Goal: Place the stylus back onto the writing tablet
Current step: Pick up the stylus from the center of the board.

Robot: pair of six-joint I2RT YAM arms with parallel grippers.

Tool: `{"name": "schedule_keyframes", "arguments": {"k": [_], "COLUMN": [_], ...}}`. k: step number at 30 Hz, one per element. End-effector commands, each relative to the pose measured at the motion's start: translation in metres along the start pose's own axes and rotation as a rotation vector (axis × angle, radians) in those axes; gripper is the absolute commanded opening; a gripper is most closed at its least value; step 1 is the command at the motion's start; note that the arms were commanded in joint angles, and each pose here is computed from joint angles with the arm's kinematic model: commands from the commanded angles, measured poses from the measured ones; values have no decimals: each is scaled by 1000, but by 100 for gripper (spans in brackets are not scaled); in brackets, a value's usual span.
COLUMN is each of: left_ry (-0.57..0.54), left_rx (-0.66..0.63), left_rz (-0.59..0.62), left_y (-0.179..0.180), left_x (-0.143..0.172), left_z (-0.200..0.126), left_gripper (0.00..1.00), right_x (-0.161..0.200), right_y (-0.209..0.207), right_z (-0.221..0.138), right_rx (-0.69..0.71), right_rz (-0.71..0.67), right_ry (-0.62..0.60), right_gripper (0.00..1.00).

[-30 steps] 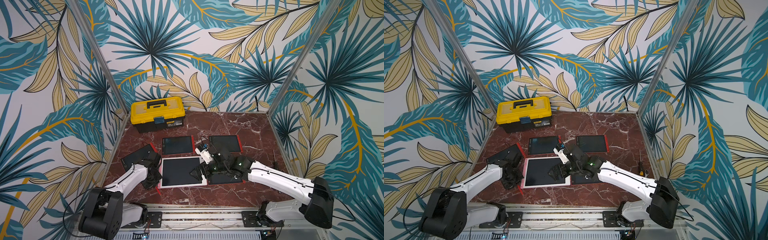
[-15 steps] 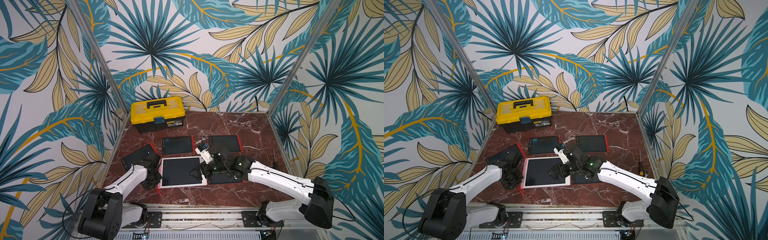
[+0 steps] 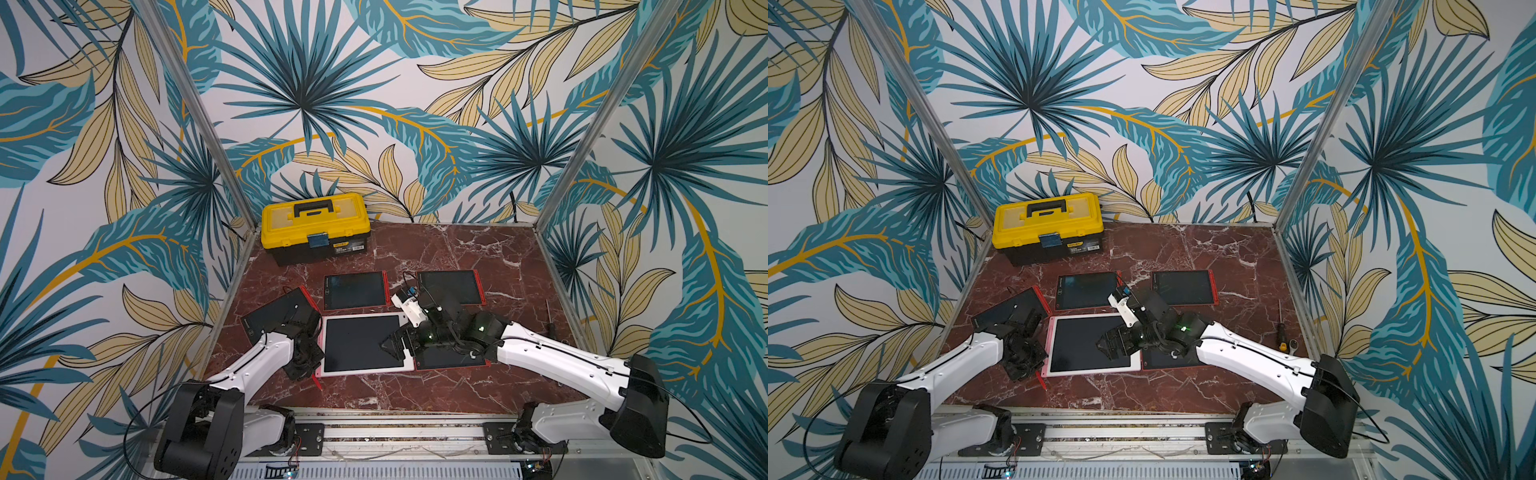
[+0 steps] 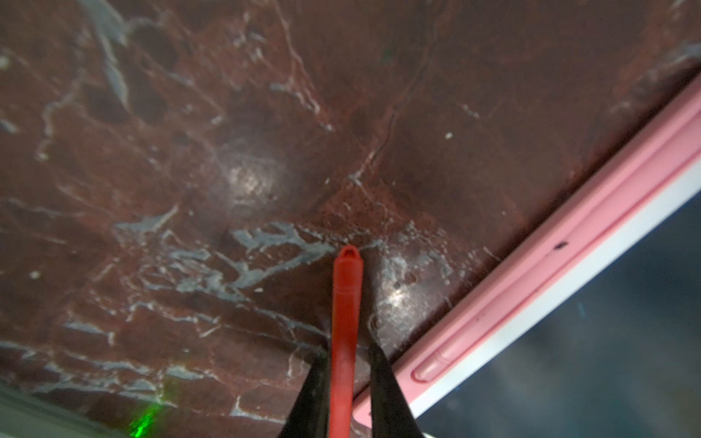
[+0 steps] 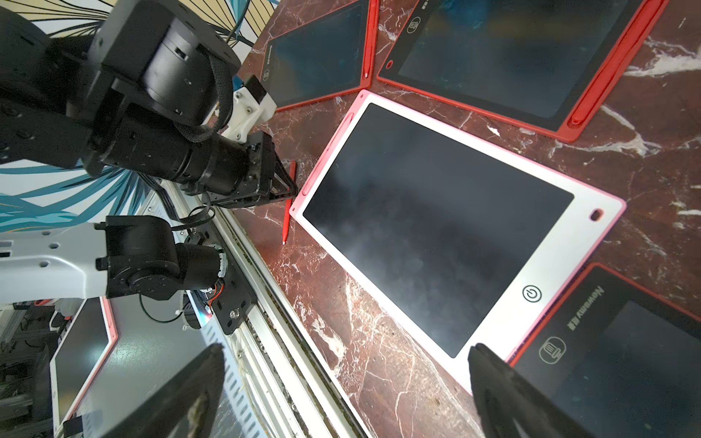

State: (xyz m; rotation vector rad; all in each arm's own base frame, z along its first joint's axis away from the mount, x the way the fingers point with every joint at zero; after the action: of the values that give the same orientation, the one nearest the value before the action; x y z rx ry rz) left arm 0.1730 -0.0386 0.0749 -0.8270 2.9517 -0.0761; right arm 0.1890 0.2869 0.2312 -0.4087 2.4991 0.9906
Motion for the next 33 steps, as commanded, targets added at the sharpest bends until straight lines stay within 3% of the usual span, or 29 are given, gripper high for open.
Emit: {"name": "schedule_keyframes", "arguments": {"k": [1,6,33], "left_ry": [21,14,-51], "left_rx": [-5,-6,67], "left_rz": [-20,-18,29], "left_y": [5,5,-7], "left_x": [5,4,-7], "left_z": [8,8,-28], "left_gripper": [18,12,12], "right_x": [3,2,6], "right_y": [-2,-1,-8], "right_z": [-3,-6,-1], "right_rx": [7,9,34], "right_rz": [3,-1,16], "right_ry": [-9,-18,-22], "right_gripper": [100,100,100]}}
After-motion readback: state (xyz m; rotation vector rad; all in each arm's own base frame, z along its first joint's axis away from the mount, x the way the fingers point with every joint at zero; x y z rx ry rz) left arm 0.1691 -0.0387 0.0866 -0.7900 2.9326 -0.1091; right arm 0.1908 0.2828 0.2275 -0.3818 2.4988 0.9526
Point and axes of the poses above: each gripper's point midway between its finger pads, its own z axis out along the fingers, its own y axis along the line the jaws close on, x = y × z, the point moved 6 cm from there along -z, back along the fingers, and after that the axes turned 13 degrees about z, right-handed, at the moved point
